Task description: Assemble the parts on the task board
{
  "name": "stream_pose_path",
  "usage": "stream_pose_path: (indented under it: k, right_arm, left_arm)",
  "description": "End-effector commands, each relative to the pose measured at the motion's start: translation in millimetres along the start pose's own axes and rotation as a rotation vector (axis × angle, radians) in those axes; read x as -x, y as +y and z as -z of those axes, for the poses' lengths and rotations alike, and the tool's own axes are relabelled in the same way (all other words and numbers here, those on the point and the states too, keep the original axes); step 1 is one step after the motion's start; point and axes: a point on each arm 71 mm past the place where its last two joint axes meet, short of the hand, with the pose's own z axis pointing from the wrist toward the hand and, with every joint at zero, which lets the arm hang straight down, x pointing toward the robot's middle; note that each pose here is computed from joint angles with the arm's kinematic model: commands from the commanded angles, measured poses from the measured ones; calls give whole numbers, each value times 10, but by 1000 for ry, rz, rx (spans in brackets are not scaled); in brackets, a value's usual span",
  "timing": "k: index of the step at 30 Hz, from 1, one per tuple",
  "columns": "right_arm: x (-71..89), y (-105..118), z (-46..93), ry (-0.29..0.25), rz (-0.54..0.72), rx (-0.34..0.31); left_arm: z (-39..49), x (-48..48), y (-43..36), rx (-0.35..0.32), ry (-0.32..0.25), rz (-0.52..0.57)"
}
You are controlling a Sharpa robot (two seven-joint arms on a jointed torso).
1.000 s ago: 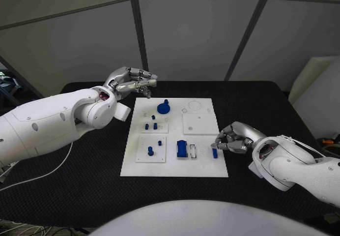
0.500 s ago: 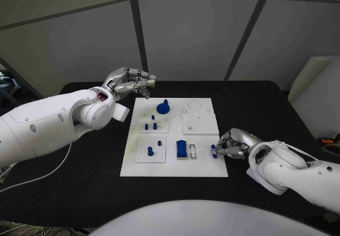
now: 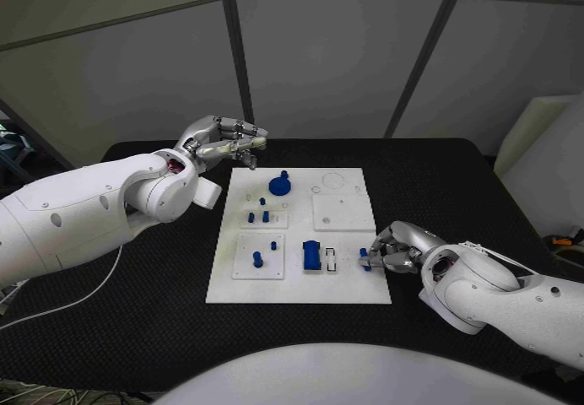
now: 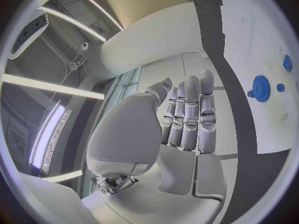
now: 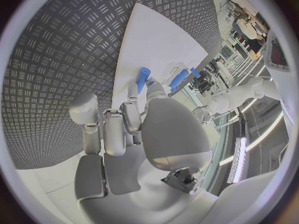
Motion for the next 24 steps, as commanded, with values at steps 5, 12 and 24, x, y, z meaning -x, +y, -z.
stream_pose_path:
  k: [5,12,24]
  right_arm:
    - [-64,25,-40,-6,167,-4]
    - [-91,82,-56,-3,279,7]
    - [-92,106,-18,-2,247,-6]
  left_arm:
    - [1,-11,-9,-7,12,5]
    - [11,0,-10,-6,10,4]
    - [17,5,-11,-6,9,4]
